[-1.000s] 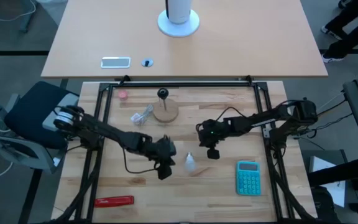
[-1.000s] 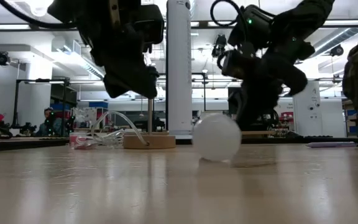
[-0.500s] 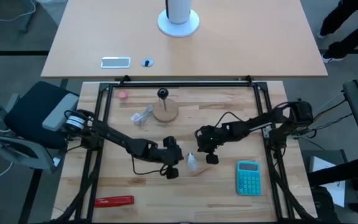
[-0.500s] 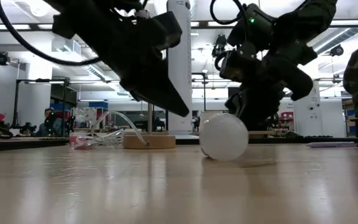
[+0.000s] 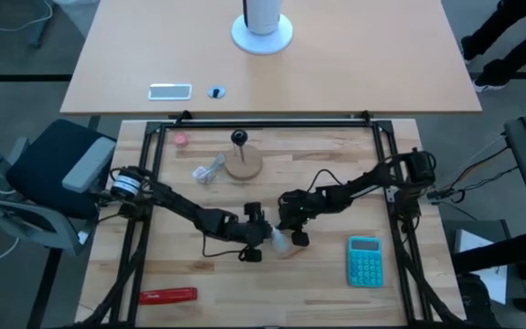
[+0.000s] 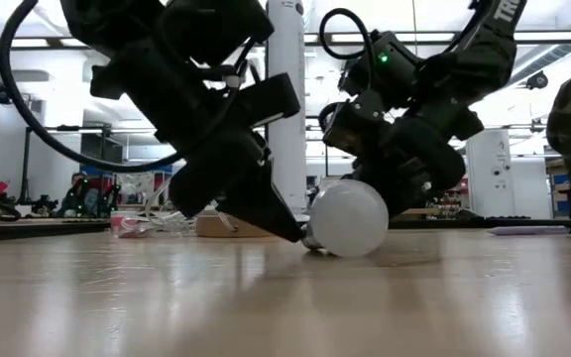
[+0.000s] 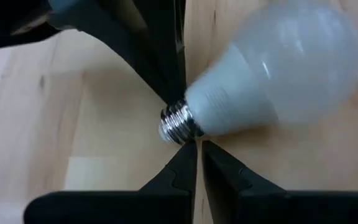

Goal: Screw lightbulb
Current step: Insert the lightbulb into the wooden table lamp

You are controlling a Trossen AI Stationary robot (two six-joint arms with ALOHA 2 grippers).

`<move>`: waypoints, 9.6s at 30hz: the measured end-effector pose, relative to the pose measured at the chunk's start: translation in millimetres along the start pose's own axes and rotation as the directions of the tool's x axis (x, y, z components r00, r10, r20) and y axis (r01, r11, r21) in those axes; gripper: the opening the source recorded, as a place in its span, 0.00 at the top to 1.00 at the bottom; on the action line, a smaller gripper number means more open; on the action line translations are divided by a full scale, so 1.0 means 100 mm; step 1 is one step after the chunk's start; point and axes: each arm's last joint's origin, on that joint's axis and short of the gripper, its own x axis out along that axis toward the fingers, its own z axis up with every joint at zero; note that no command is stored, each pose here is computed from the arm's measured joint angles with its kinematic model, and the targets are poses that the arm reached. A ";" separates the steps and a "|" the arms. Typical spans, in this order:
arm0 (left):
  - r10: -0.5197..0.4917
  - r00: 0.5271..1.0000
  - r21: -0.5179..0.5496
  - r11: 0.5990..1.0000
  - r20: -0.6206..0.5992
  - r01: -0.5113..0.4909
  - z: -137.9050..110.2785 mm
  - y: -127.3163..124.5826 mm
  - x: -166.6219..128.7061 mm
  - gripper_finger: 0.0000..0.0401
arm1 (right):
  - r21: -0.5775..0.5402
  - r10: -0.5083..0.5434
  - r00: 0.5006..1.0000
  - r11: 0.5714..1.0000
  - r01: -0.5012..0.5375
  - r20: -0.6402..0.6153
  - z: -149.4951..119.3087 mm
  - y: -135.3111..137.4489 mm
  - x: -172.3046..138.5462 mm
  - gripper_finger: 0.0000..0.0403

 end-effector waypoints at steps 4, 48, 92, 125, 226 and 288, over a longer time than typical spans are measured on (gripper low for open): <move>-0.007 1.000 -0.053 0.999 0.000 0.007 0.00 -0.01 0.00 0.95 | -0.010 -0.012 1.000 1.000 0.012 0.005 0.04 -0.01 0.02 1.00; 0.005 0.994 0.049 0.999 0.110 -0.011 0.15 0.06 0.02 0.44 | -0.043 -0.172 0.985 0.984 0.171 -0.021 0.21 0.02 -0.38 1.00; 0.063 0.990 -0.115 0.992 0.123 -0.048 0.05 0.07 0.23 0.75 | -0.035 -0.319 0.923 0.942 0.334 0.214 0.56 0.21 -1.38 1.00; 0.330 0.643 -0.181 0.940 0.692 -0.288 0.10 0.57 -1.41 0.75 | 0.003 -0.347 0.825 0.922 0.386 0.447 0.73 0.05 -1.81 1.00; 0.148 0.355 -0.169 0.985 0.923 0.029 -0.13 2.45 -1.30 0.75 | -0.251 0.027 0.681 0.940 0.233 0.732 1.97 -1.49 -1.61 0.42; 0.417 0.367 -0.351 0.907 0.832 -0.235 -0.54 2.19 -1.87 0.99 | -0.132 0.077 0.551 0.990 0.059 0.831 1.60 -2.18 -1.08 0.69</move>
